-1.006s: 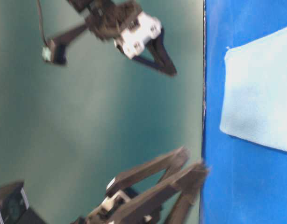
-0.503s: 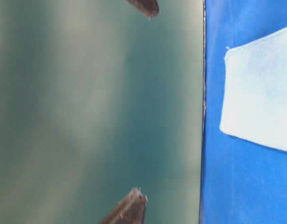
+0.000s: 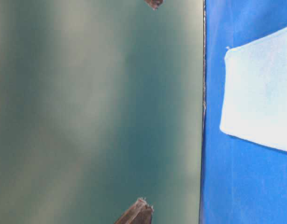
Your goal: Fold the light blue towel.
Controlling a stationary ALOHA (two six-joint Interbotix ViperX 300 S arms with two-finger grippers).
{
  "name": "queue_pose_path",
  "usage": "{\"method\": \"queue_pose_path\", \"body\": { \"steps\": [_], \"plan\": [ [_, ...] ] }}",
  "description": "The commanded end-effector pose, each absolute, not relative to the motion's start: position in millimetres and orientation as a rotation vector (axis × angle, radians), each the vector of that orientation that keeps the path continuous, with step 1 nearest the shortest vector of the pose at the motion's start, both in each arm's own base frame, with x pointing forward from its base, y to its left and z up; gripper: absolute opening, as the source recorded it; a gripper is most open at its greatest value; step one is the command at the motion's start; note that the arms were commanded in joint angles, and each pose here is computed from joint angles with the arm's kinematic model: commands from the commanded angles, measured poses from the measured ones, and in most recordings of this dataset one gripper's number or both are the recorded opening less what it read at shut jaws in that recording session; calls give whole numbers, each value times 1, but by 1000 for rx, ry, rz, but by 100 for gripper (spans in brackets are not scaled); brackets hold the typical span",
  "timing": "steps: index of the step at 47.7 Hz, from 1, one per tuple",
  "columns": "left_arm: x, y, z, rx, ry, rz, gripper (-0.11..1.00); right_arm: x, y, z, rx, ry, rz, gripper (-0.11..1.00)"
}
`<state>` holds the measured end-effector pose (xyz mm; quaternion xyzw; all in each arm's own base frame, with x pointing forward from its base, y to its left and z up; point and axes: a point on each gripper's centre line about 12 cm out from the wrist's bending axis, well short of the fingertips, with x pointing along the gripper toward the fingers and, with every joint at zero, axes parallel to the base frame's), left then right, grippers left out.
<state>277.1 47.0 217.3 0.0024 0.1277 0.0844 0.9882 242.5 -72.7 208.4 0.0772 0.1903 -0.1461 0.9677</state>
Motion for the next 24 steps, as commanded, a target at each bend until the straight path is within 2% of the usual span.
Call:
{"method": "queue_pose_path", "body": {
  "steps": [1, 14, 24],
  "plan": [
    [287, 56, 226, 7, 232, 192, 81, 253, -87, 215, 167, 371, -335, 61],
    [323, 105, 204, -14, 318, 312, 81, 281, -146, 192, 165, 553, -467, 61],
    [350, 147, 177, -20, 390, 387, 81, 306, -175, 173, 140, 673, -489, 61]
  ]
}}
